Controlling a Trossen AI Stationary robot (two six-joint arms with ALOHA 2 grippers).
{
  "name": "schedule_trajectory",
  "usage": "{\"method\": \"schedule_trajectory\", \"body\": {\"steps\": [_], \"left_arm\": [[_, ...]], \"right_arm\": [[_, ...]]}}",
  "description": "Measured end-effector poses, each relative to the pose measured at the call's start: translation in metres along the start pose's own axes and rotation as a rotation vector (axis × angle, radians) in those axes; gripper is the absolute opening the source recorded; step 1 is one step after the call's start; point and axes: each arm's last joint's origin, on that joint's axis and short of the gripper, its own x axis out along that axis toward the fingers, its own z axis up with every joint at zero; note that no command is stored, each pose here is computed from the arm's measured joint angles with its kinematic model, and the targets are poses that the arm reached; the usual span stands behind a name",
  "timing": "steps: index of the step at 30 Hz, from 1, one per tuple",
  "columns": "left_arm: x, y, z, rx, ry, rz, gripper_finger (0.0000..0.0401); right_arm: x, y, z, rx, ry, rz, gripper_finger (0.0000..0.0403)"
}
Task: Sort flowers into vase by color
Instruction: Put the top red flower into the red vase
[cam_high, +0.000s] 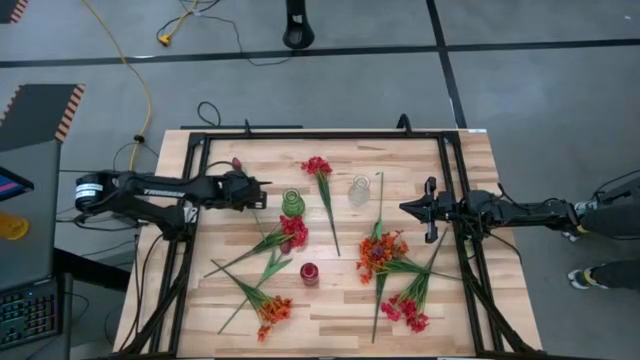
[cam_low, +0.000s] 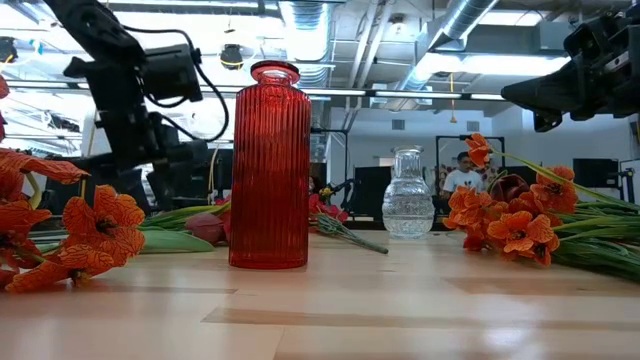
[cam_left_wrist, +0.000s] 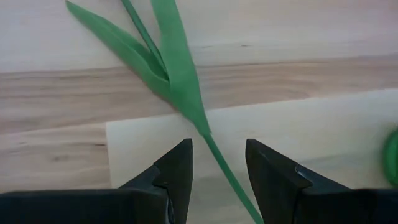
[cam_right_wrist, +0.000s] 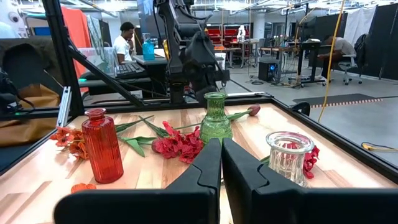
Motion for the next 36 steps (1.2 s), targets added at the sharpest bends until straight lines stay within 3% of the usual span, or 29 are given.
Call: {"method": "schedule_trajectory", "body": {"steps": [13,25,36], "left_arm": [[0.021,-0.003,-0.005,0.034,0.023,0.089,0.0128],[0.021,-0.001,-0.004,0.032,0.004,0.1,0.0008],[0.019,-0.001,-0.003,0.067,-0.022,0.1,0.0002]], "right_arm": [[0.0,0.0,0.0,0.0,0.0,0.0,0.0043],[0.0,0.0,0.0,0.0,0.0,0.0,0.0043],[0.0,0.0,0.0,0.0,0.001,0.0,0.0043]]}}
